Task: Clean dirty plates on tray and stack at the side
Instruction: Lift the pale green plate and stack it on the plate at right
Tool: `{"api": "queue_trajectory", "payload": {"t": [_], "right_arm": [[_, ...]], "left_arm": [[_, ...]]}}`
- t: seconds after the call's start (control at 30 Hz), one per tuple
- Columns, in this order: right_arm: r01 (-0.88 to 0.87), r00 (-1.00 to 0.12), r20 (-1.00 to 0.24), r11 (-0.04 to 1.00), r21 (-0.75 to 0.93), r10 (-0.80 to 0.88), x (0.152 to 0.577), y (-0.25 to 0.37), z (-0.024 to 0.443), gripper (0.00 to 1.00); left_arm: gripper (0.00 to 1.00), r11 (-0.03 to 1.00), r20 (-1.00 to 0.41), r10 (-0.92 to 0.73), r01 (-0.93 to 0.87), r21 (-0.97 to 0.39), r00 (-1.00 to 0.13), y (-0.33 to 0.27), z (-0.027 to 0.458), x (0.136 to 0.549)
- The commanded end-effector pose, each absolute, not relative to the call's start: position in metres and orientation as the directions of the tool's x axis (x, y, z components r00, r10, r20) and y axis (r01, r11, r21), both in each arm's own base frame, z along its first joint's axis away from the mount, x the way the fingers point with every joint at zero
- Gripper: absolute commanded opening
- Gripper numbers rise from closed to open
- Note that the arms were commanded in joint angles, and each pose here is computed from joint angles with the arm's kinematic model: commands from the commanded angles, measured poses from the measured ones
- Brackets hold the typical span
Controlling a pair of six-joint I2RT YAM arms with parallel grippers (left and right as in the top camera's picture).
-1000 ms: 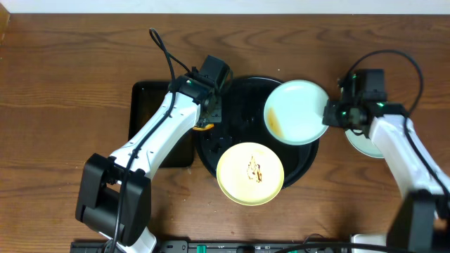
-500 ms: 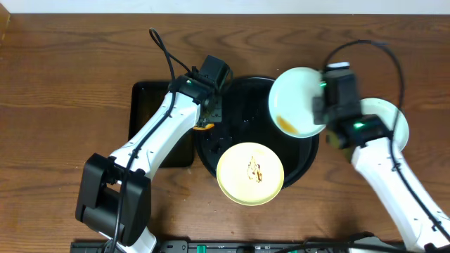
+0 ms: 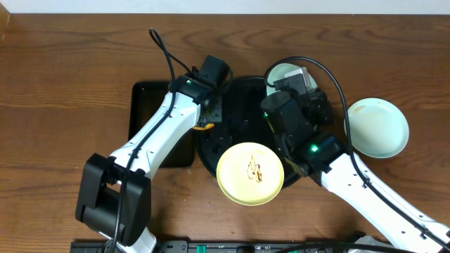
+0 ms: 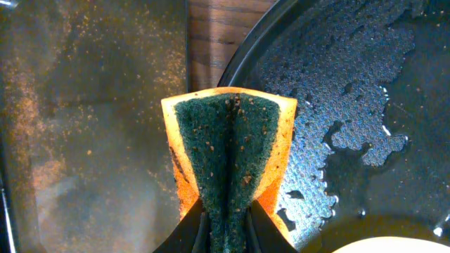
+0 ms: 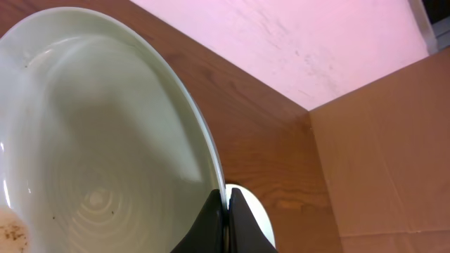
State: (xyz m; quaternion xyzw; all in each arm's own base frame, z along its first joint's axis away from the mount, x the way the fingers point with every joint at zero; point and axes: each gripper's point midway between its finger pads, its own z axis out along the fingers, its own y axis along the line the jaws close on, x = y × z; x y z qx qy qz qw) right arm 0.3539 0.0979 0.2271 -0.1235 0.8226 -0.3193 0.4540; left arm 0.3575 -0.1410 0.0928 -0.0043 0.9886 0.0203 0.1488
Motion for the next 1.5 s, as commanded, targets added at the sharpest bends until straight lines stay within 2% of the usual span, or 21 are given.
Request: {"api": "queue_trajectory", "payload": {"t": [0.0, 0.07, 0.1, 0.13, 0.2, 0.3, 0.43, 0.6, 0.7, 0.9, 1.17, 1.47], "right_arm": [[0.137, -0.551, -0.678, 0.748, -0.649, -0.487, 0.352, 0.089, 0.239, 0.01], [0.139, -0.562, -0.648, 0.713, -0.687, -0.514, 0.352, 0.084, 0.242, 0.01], [0.234, -0.564, -0.677, 0.695, -0.680, -0.472, 0.351, 0.069, 0.250, 0.01], [0.257, -0.553, -0.705, 0.713, -0.652, -0.445, 0.353, 0.068, 0.251, 0.01], [0.133, -0.550, -0.662, 0.730, -0.671, -0.509, 0.358, 0.085, 0.243, 0.01], [0.220, -0.552, -0.699, 0.729, -0.648, -0.455, 0.358, 0.072, 0.248, 0.01], [0.202, -0.555, -0.697, 0.740, -0.642, -0.453, 0.359, 0.073, 0.245, 0.01], [0.262, -0.571, -0.719, 0.741, -0.618, -0.397, 0.363, 0.053, 0.245, 0.01], [0.327, -0.594, -0.754, 0.771, -0.546, -0.282, 0.365, 0.027, 0.234, 0.01], [0.409, -0.674, -0.738, 0.848, -0.338, 0.031, 0.361, -0.030, 0.190, 0.01], [0.616, -0.660, -0.643, 0.770, -0.167, 0.389, 0.334, -0.127, 0.153, 0.01], [0.697, -0.645, -0.582, 0.693, -0.183, 0.495, 0.324, -0.171, 0.119, 0.03]], "left_arm": [[0.16, 0.999, -0.299, -0.013, -0.024, 0.035, -0.954, -0.140, 0.096, 0.356], [0.16, 0.999, -0.300, -0.013, -0.024, 0.035, -0.954, -0.140, 0.096, 0.356], [0.16, 0.999, -0.299, -0.013, -0.024, 0.035, -0.954, -0.140, 0.096, 0.356], [0.16, 0.999, -0.299, -0.013, -0.024, 0.035, -0.954, -0.140, 0.096, 0.356], [0.16, 0.999, -0.299, -0.012, -0.024, 0.035, -0.954, -0.140, 0.096, 0.356], [0.16, 0.999, -0.299, -0.013, -0.024, 0.035, -0.954, -0.140, 0.096, 0.356], [0.16, 0.999, -0.299, -0.012, -0.024, 0.035, -0.954, -0.140, 0.096, 0.356], [0.16, 0.999, -0.299, -0.013, -0.024, 0.035, -0.954, -0.140, 0.095, 0.356], [0.16, 0.999, -0.299, -0.013, -0.024, 0.035, -0.954, -0.140, 0.095, 0.356], [0.16, 0.999, -0.299, -0.013, -0.024, 0.035, -0.954, -0.140, 0.095, 0.356], [0.16, 0.999, -0.299, -0.012, -0.024, 0.035, -0.954, -0.140, 0.095, 0.356], [0.16, 0.999, -0.293, -0.011, -0.024, 0.039, -0.956, -0.139, 0.095, 0.354]]}}
